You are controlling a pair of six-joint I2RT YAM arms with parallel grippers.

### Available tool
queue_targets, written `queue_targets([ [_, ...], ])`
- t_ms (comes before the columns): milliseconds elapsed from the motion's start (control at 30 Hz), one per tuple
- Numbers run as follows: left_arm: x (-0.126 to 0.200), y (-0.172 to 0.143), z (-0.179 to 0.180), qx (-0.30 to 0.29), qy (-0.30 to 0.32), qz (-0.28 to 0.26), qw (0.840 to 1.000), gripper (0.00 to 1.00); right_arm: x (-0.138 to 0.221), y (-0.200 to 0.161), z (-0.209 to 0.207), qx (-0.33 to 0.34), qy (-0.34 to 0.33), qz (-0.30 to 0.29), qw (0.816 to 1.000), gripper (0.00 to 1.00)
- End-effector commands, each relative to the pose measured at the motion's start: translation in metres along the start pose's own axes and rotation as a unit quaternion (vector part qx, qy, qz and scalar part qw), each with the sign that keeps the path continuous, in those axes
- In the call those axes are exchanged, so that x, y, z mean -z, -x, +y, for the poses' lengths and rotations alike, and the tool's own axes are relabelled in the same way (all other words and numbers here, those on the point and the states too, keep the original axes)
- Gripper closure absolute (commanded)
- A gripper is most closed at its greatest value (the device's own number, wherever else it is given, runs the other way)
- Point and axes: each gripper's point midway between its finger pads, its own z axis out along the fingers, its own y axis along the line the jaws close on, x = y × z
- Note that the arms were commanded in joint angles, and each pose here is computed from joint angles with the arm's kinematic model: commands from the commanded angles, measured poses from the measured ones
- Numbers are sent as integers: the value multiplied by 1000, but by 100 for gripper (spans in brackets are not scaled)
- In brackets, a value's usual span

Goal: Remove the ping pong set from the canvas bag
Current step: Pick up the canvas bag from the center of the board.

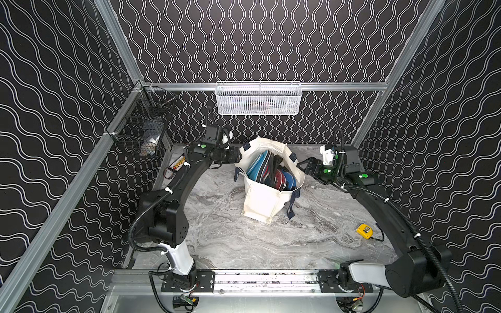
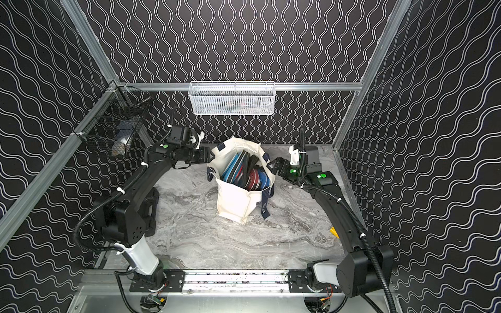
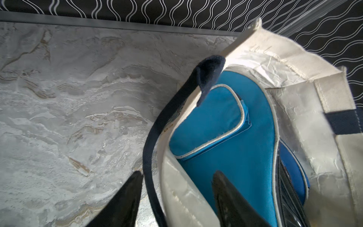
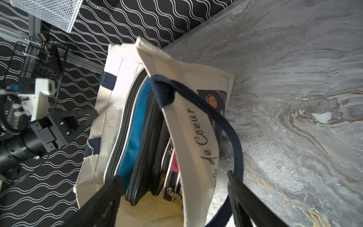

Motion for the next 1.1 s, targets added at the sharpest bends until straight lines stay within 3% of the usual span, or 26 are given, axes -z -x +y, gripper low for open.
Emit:
queue_targets([
  [0,-11,-4,0,-6,6,11,1000,60,-4,-10,-6,8,-24,13,1000,16],
  [100,-17,-4,-2,-11,11,11,1000,100,-8,-16,-8,15,-33,19,999,16],
  [300,-9,7,-9,-18,13,-10,1000,100,-15,-21,-14,22,-49,27,998,18],
  [467,5,13,-16,-23,4,-27,999,100,-25,-26,-16,27,-58,38,997,31],
  [567,14,16,-20,-26,-1,-37,999,100,-33,-29,-15,27,-59,44,997,51],
  [733,32,21,-25,-33,-2,-56,998,100,-41,-30,-12,21,-58,43,997,100],
  [1067,69,34,-12,-34,40,-95,994,100,-58,-33,29,18,-12,17,1000,100],
])
